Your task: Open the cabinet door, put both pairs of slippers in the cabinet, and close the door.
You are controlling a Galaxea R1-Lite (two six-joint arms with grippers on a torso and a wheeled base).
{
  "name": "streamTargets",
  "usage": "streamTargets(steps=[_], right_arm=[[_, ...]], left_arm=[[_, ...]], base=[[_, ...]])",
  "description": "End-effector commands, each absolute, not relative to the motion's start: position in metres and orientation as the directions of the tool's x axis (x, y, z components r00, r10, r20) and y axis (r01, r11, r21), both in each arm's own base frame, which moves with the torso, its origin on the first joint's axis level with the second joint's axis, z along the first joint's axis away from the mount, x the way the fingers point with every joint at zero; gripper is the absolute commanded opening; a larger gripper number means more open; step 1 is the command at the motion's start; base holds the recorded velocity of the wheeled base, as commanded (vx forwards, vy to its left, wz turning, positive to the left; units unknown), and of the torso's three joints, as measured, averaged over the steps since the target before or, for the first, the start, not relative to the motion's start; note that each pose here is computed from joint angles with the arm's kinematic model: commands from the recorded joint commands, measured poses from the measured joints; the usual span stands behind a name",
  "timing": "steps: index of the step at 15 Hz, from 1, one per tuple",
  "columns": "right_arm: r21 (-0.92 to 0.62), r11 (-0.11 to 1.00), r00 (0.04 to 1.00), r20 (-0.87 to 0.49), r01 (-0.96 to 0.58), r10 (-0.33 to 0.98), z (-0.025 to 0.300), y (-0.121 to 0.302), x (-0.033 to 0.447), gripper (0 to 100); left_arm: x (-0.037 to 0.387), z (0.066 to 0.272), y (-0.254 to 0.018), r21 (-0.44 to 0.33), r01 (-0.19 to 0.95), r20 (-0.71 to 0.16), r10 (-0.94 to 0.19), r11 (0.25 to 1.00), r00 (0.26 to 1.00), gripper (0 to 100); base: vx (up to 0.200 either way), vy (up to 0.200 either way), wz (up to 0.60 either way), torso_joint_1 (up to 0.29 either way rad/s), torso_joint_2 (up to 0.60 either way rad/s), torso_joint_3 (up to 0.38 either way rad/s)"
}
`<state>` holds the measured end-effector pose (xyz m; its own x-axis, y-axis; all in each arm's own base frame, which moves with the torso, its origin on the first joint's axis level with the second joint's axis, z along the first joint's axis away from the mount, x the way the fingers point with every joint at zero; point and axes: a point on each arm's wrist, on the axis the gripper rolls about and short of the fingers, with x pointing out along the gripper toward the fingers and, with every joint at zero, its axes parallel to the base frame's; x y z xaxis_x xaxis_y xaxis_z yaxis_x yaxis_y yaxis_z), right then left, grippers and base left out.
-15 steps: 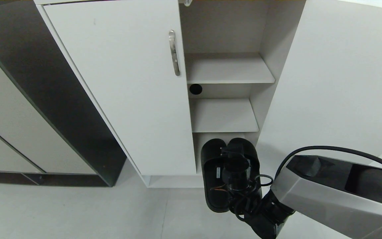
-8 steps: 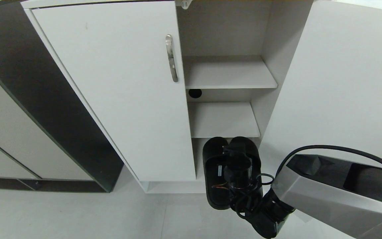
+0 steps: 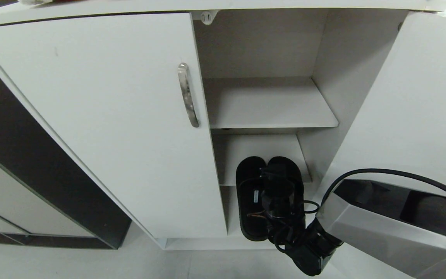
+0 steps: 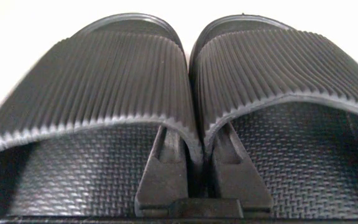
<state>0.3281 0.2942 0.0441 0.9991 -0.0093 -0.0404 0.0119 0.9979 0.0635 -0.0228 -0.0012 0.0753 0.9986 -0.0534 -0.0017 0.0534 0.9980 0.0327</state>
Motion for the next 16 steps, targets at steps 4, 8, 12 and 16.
streamTargets(steps=[4,8,12,16], right_arm=[[0.074,0.997,1.0,-0.03,0.012,-0.01,0.031,0.305,0.34,0],[0.065,0.996,0.998,-0.006,0.06,-0.06,0.039,0.295,0.368,0],[0.075,0.992,0.995,0.004,0.102,-0.103,0.053,0.298,0.404,0],[0.092,0.99,0.993,0.025,0.111,-0.114,0.065,0.296,0.431,0]], left_arm=[[-0.023,0.075,-0.001,0.034,0.054,-0.003,-0.054,0.998,0.999,0],[-0.023,0.075,-0.001,0.032,0.054,-0.003,-0.054,0.998,0.999,0],[-0.023,0.075,-0.001,0.031,0.054,-0.003,-0.054,0.998,0.999,0],[-0.023,0.075,-0.001,0.031,0.052,-0.003,-0.052,0.998,0.999,0]], base=[[0.0,0.0,0.0,0.0,0.0,0.0],[0.0,0.0,0.0,0.0,0.0,0.0],[0.0,0.0,0.0,0.0,0.0,0.0],[0.0,0.0,0.0,0.0,0.0,0.0]])
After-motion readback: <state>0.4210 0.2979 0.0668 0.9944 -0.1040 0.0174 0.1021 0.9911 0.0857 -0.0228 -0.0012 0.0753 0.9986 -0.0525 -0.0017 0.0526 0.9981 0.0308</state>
